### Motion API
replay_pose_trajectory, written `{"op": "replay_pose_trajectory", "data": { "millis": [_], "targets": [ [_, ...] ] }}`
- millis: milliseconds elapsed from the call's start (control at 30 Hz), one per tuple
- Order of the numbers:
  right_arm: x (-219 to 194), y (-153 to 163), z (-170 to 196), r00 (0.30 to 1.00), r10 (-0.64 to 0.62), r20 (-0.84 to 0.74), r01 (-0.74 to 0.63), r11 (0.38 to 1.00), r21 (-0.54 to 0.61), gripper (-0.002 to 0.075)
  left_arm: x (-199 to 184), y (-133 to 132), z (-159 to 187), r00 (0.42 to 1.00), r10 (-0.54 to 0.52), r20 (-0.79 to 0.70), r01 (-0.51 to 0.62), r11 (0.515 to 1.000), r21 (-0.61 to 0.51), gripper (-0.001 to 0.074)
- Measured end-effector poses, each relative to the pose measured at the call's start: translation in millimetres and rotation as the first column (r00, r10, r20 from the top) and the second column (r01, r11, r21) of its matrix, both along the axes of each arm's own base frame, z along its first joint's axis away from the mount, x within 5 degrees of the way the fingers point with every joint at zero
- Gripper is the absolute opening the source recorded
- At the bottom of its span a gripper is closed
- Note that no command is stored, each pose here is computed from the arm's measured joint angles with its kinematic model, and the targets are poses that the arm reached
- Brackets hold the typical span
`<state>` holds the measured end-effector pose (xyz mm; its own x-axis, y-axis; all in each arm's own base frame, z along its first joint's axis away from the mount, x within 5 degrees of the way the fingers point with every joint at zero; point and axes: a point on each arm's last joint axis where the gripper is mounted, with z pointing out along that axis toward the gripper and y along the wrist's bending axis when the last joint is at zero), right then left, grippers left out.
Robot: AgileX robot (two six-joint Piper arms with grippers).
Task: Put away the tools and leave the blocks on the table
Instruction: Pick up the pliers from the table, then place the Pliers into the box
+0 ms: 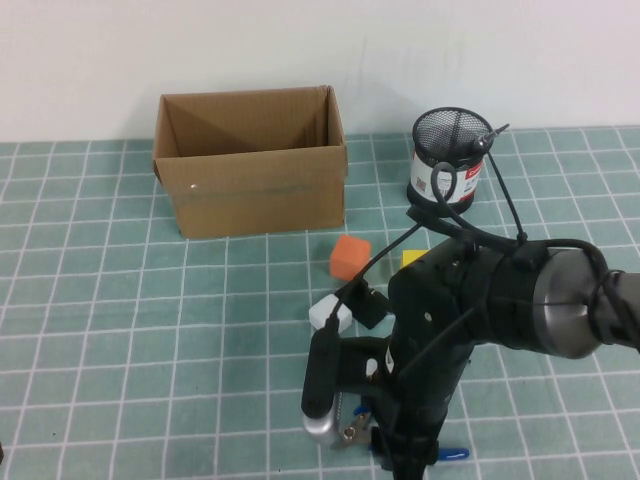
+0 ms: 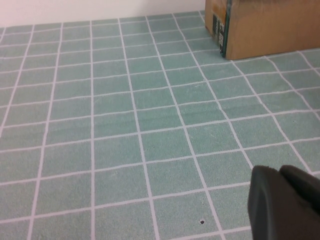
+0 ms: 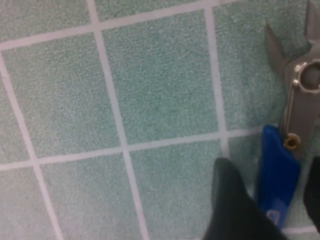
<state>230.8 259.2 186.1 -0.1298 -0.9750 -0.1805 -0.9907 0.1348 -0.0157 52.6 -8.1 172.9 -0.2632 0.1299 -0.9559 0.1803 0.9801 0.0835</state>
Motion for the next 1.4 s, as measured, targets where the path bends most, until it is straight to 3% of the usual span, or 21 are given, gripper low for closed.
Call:
{"op": "replay_pose_trajectory", "data": {
  "millis": [200,367,567,833,1200,1400],
  "targets": [
    [-0.1,-0.9,0.0,0.999,-0.046,0.001,0.045,0.999,0.002,-0.0008,0.0,0.0,-0.1,1.000,0.000,-0.001,0.000,1.000,0.000,-0.0004],
    [-8.2,-5.3,34.8,0.994,-0.093,0.066,0.089,0.994,0.059,-0.0006,0.0,0.0,-0.1,1.000,0.000,-0.001,0.000,1.000,0.000,-0.0004],
    [-10.4,-10.0,109.0,0.952,-0.138,0.274,0.086,0.977,0.195,-0.0006,0.0,0.0,-0.1,1.000,0.000,-0.001,0.000,1.000,0.000,-0.0004],
    [32.2,10.3,178.1,0.752,-0.194,0.630,-0.049,0.937,0.347,-0.0006,0.0,0.0,-0.1,1.000,0.000,-0.001,0.000,1.000,0.000,-0.0004],
    [130.9,45.8,202.6,0.490,-0.281,0.825,-0.162,0.901,0.403,-0.0006,0.0,0.0,-0.1,1.000,0.000,-0.001,0.000,1.000,0.000,-0.0004],
    [159.7,67.9,186.0,0.456,-0.303,0.837,-0.202,0.880,0.429,-0.0006,0.0,0.0,-0.1,1.000,0.000,-0.001,0.000,1.000,0.000,-0.0004]
  ]
}}
